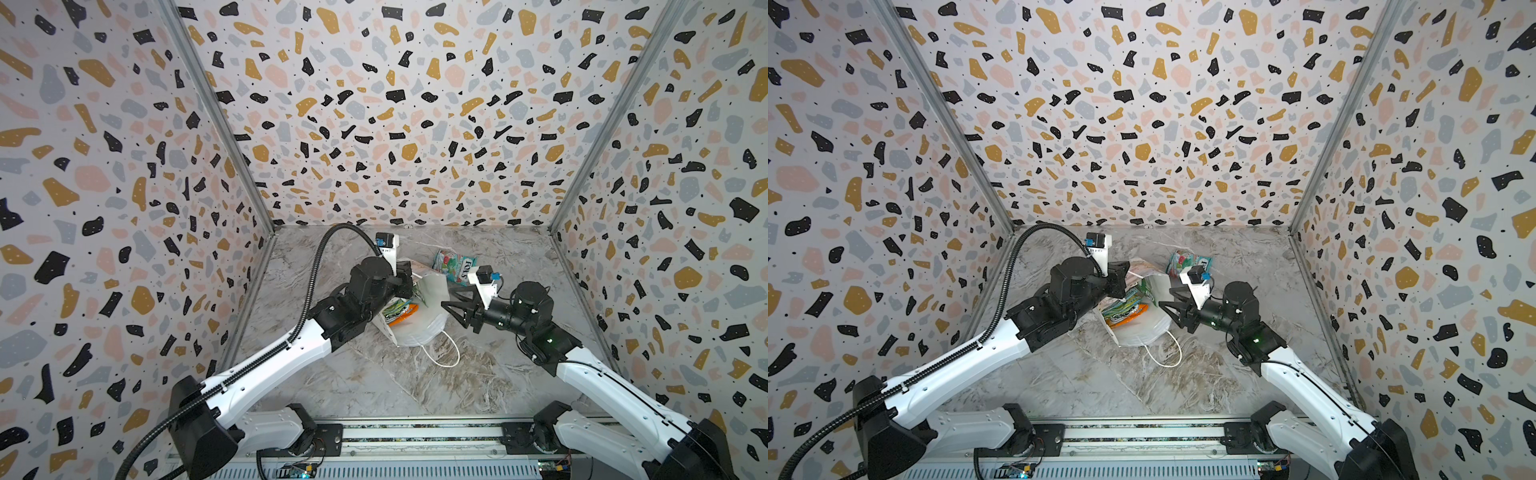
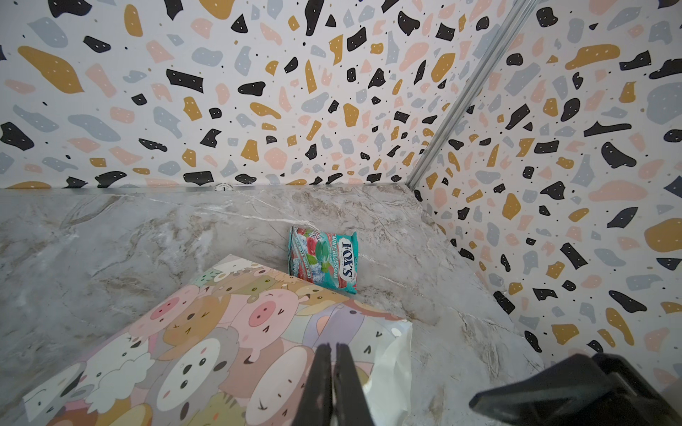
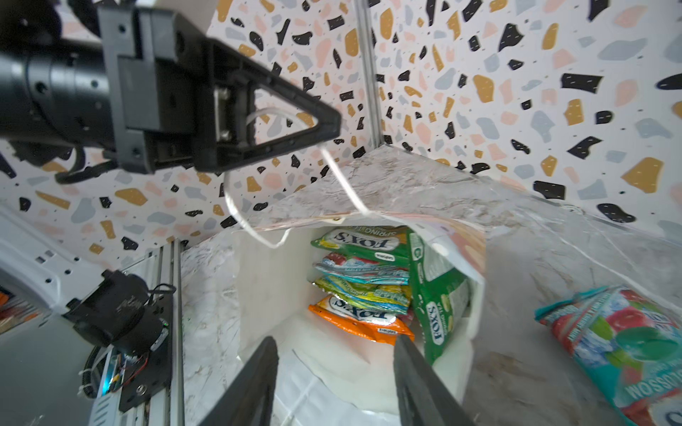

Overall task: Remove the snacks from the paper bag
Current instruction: 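Open the right gripper and draw it back toward the bag opening, then reach the right gripper into the bag toward the green Spring Tea pack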

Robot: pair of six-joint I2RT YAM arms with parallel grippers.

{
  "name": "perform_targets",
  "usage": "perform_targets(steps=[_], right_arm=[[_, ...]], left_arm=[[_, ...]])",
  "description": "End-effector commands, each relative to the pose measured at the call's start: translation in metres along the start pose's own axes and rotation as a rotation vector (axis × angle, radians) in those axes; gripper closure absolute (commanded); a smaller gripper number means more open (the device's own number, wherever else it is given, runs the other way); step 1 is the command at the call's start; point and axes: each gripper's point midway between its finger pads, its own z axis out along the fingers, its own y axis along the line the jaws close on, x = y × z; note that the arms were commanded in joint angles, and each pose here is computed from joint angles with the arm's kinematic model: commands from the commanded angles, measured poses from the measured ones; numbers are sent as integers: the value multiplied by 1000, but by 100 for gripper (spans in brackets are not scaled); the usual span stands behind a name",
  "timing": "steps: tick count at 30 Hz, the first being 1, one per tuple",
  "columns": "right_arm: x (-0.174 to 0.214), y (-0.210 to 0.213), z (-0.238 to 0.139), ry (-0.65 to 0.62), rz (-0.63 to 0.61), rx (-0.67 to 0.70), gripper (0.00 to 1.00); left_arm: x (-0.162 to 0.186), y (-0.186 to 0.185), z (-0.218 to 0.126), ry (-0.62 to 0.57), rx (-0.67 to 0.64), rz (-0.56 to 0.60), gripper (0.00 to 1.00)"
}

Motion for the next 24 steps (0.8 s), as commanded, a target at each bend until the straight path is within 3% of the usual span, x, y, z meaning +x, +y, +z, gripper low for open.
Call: perform_targets(steps=[1,15,24], right_arm=[[18,7,11,62,-31,3,49],[71,-14,65,285,-190,217,50],[83,-44,81,308,-233,406,52]], left_arm=[[-22,-11,-10,-59,40,-13,100],[-33,-15,-14,-77,52,-26,100],[-34,-17,-14,-76,57,-16,100]])
